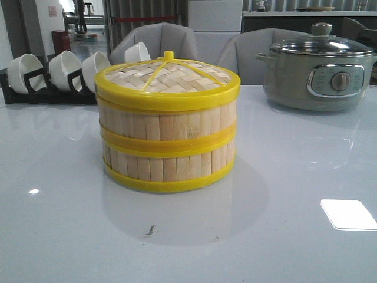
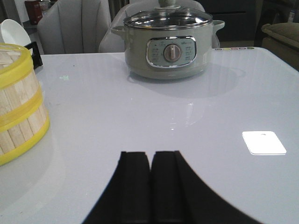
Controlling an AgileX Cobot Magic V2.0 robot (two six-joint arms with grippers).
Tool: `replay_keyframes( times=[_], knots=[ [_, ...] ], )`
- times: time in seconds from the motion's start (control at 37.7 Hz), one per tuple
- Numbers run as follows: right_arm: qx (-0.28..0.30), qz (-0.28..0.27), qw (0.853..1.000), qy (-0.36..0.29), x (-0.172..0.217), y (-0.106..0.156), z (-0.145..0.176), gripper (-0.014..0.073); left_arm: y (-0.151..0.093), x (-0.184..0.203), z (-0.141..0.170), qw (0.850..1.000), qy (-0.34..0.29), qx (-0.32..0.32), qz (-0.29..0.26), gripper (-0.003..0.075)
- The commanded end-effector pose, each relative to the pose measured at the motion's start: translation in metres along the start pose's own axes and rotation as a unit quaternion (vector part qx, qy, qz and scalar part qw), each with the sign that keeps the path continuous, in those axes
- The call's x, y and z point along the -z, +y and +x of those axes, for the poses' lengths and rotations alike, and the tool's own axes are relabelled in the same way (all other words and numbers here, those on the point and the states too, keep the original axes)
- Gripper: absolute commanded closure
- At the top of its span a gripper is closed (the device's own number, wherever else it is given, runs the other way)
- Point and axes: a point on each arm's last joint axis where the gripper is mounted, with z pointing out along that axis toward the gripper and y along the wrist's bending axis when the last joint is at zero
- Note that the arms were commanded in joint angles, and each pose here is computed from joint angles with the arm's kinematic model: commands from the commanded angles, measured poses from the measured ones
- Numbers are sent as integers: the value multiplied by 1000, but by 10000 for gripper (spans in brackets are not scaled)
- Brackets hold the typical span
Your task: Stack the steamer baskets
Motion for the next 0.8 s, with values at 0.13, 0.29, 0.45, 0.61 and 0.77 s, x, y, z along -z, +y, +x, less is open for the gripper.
replay_keyframes(
  times=[0.13,0.29,0.45,0.61,0.77],
  knots=[
    [0,7,998,-68,3,-1,-15,519,-1,2,-7,999,-44,5,4,624],
    [1,7,997,-75,3,-1,-16,519,-1,2,-7,999,-44,5,4,624],
    [6,7,998,-66,3,-1,-15,519,-1,2,-7,999,-44,5,4,624],
    [5,7,999,-31,3,-1,-8,519,-1,2,-7,999,-44,5,4,624],
    [5,7,1000,-28,3,-1,-8,519,-1,2,-7,999,-44,5,4,624]
  ],
)
